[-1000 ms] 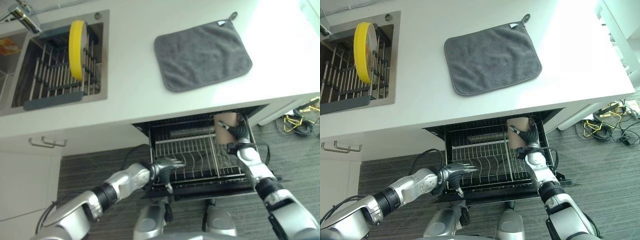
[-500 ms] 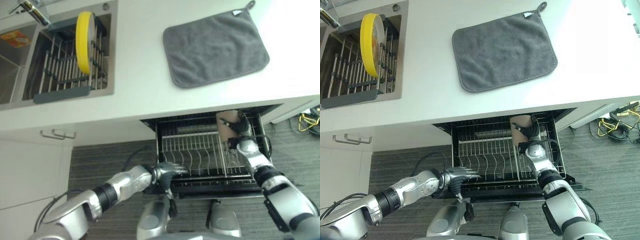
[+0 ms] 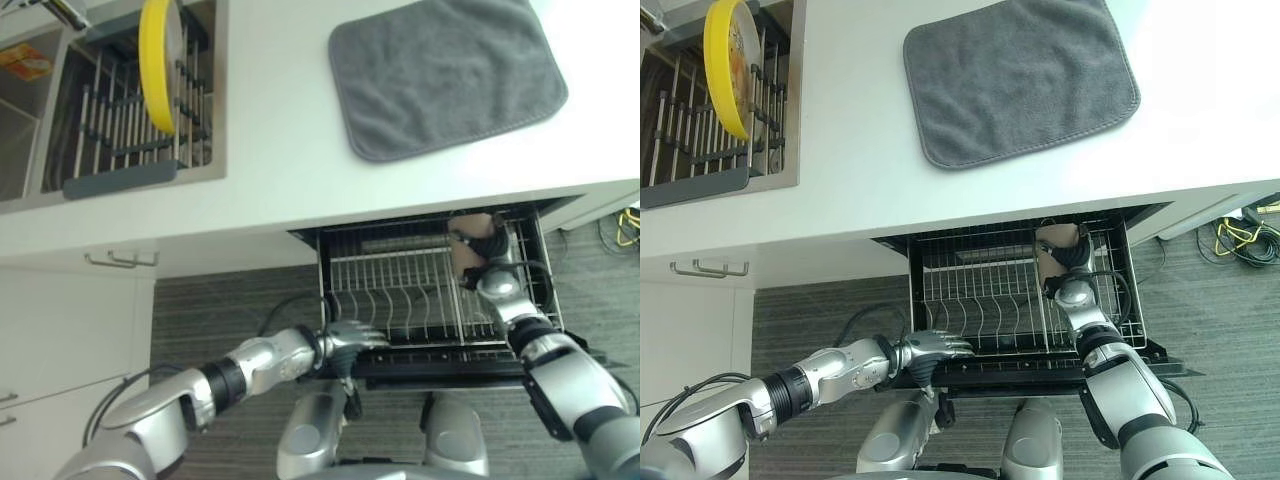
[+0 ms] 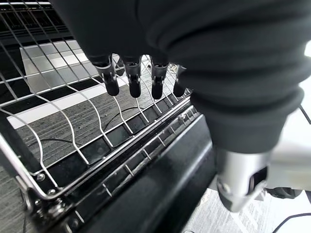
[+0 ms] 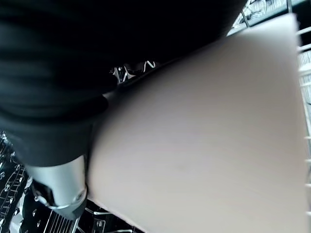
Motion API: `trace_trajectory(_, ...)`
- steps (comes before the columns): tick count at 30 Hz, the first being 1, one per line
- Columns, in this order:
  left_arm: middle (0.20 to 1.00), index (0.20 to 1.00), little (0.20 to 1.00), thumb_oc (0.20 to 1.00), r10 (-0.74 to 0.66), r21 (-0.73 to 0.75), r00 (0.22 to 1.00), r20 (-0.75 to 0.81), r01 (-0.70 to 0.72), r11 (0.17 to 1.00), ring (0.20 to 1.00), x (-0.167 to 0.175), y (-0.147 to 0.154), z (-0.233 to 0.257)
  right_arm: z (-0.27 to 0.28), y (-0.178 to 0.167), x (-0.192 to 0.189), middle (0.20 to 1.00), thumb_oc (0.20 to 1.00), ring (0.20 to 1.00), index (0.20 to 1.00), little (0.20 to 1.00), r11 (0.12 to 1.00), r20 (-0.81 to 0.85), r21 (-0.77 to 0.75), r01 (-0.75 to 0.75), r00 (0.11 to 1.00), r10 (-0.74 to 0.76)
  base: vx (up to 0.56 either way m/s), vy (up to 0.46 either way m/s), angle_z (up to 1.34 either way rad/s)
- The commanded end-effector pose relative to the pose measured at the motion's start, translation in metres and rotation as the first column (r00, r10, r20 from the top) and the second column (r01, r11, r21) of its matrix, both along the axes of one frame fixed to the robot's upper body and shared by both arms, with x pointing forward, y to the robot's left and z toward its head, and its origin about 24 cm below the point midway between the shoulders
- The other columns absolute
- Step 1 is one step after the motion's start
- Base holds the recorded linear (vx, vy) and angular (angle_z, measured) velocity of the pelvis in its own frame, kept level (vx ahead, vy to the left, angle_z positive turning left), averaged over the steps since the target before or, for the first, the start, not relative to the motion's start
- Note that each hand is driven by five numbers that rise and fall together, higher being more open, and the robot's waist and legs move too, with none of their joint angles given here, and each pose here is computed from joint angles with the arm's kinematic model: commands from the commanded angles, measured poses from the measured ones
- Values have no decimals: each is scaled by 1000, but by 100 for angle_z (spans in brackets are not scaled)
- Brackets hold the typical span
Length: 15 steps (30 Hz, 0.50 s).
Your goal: Place the dishes in the dishwasher.
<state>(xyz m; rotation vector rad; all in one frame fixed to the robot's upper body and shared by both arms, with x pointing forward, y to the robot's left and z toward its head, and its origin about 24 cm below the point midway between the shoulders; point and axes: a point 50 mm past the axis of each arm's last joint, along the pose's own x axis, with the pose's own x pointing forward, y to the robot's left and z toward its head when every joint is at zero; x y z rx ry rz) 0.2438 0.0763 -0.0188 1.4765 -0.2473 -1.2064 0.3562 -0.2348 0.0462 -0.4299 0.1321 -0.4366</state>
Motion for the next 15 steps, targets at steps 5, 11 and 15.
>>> trace_trajectory(5,1000,1000,1000,1000,-6,-30,996,92,9,1000,1000,5,-3,9,52,-10,20,200,200,200,200,200,994,174,-94,46,984,-29,-19,8,-3)
trace_trajectory(11,1000,1000,1000,1000,-8,-14,991,133,10,1000,1000,8,2,11,44,-11,17,849,849,849,849,849,995,145,-92,40,989,-26,-12,-9,-2)
trace_trajectory(15,1000,1000,1000,1000,-23,-10,985,172,25,1000,1000,4,0,7,33,-18,13,1000,1000,1000,1000,1000,992,86,-87,90,993,-82,-39,-23,27)
